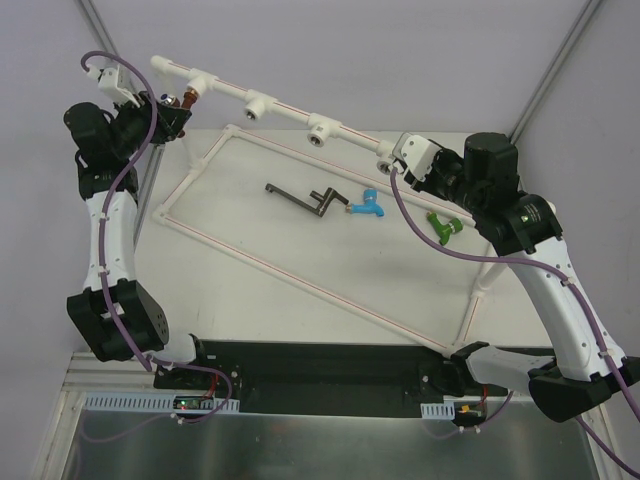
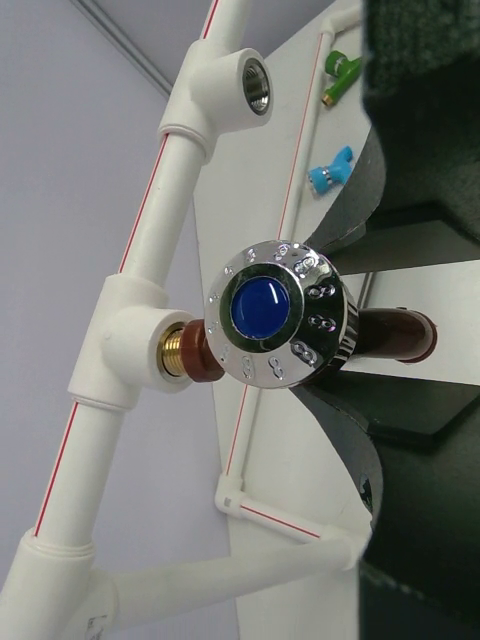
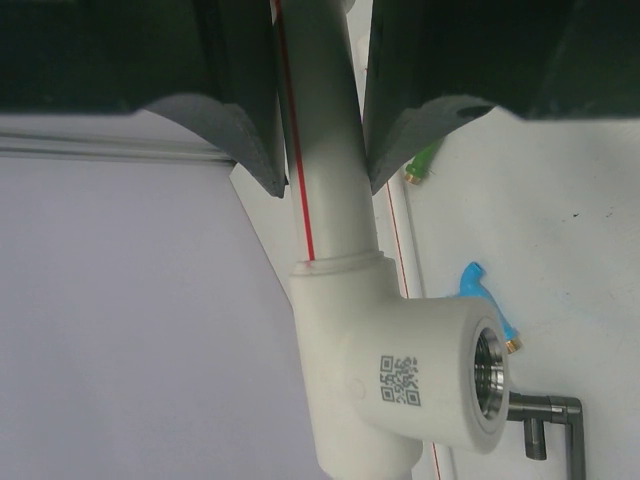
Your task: Install the water faucets
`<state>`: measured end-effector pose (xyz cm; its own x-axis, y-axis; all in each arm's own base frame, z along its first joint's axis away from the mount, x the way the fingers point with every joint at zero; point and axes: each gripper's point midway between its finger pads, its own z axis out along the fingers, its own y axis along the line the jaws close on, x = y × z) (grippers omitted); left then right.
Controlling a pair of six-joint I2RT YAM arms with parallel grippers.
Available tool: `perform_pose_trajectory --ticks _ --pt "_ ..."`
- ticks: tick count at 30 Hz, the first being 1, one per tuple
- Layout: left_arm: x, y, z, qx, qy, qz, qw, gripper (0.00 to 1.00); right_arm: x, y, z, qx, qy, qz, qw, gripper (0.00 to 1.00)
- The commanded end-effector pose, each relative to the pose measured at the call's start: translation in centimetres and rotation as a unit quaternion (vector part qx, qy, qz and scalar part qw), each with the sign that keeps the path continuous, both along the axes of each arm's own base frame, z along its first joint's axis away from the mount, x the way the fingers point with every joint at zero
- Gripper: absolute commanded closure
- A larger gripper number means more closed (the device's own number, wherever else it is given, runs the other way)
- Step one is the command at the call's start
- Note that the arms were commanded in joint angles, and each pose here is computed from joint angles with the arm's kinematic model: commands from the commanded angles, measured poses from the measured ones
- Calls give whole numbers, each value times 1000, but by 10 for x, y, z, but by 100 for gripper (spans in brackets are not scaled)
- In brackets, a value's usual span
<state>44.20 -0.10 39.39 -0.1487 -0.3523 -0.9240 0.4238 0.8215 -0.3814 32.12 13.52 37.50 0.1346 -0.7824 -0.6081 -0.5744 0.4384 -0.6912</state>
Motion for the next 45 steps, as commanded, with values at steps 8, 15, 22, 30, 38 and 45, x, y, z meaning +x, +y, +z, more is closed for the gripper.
perform_pose_trajectory --ticks 8,15,22,30,38,45 --pt "5 1 9 130 -41 14 991 100 -26 8 -51 -13 103 26 994 98" --pt "9 0 0 208 -59 21 976 100 -27 8 -51 -15 103 26 994 98" --pt "6 4 -1 286 -93 23 953 100 -27 9 -52 -16 105 27 994 98" --pt "5 -1 -13 391 -121 35 912 100 -27 9 -51 -16 104 29 994 98" --pt "10 -7 -22 462 -131 44 876 100 -27 9 -52 -18 105 28 994 98" --pt "10 -1 -22 488 -130 59 861 100 -27 8 -53 -19 105 27 994 98"
